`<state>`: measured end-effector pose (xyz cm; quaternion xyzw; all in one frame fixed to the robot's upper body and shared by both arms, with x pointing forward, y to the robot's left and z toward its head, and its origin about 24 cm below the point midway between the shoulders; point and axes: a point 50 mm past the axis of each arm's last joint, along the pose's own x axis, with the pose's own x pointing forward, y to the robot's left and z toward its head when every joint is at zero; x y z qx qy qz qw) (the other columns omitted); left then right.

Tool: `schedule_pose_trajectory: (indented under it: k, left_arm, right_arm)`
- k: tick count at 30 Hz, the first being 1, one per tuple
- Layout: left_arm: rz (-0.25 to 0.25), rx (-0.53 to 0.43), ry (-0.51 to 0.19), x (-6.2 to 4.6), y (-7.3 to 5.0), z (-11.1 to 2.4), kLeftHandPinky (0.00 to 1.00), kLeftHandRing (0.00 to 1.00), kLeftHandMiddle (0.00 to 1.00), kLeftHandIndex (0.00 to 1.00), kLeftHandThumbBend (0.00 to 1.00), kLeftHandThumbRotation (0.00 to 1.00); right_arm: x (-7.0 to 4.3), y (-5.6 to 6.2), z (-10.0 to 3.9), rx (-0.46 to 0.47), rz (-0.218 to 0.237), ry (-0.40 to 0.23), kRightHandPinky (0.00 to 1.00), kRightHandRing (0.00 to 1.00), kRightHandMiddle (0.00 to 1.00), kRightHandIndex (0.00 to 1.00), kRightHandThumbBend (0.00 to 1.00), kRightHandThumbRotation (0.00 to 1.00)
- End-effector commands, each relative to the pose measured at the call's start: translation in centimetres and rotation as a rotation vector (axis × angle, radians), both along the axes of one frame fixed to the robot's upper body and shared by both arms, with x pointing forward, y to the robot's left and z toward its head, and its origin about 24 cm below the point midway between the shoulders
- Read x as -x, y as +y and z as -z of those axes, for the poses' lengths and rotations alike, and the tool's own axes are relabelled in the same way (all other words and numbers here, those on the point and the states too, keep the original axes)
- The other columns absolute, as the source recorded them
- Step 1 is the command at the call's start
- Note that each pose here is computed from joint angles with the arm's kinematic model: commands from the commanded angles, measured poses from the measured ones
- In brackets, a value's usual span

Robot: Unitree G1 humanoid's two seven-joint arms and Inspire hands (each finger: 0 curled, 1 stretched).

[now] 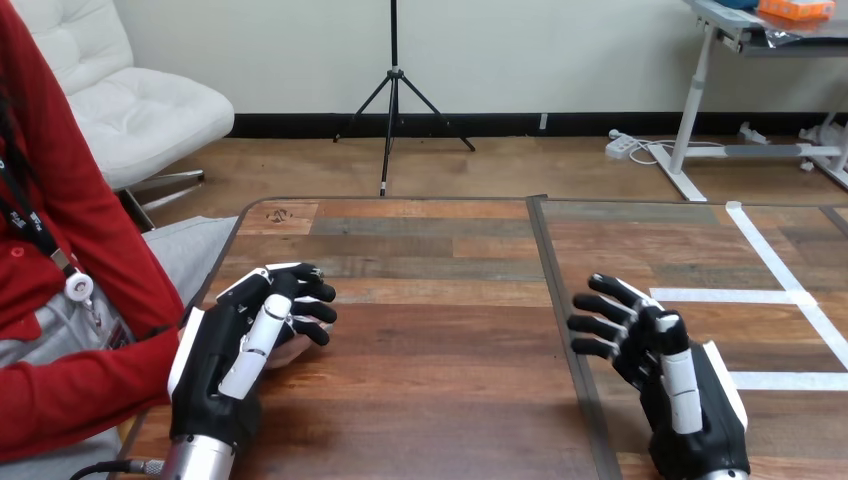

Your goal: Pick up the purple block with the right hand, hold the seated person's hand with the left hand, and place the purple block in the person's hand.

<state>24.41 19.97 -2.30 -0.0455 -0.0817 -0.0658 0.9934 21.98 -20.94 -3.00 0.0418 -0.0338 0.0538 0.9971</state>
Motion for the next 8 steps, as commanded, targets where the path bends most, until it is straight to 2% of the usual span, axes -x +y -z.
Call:
schedule_pose_trajectory:
  k: [1, 8]
  left_arm:
    - [0.011, -0.008, -0.104, -2.35, -0.64, -2.19, 0.37, 0.50, 0.56, 0.56, 0.45, 0.66]
    - [0.013, -0.031, -0.111, -2.57, -0.77, -2.35, 0.35, 0.47, 0.54, 0.55, 0.42, 0.63]
  right_arm:
    - [-2.30, 0.29, -1.35, -0.016, 0.006, -0.076, 0.70, 0.74, 0.77, 0.80, 0.91, 0.93]
    - [-2.75, 0.26, -1.20, -0.036, 0.011, -0.064, 0.70, 0.74, 0.76, 0.79, 0.88, 0.93]
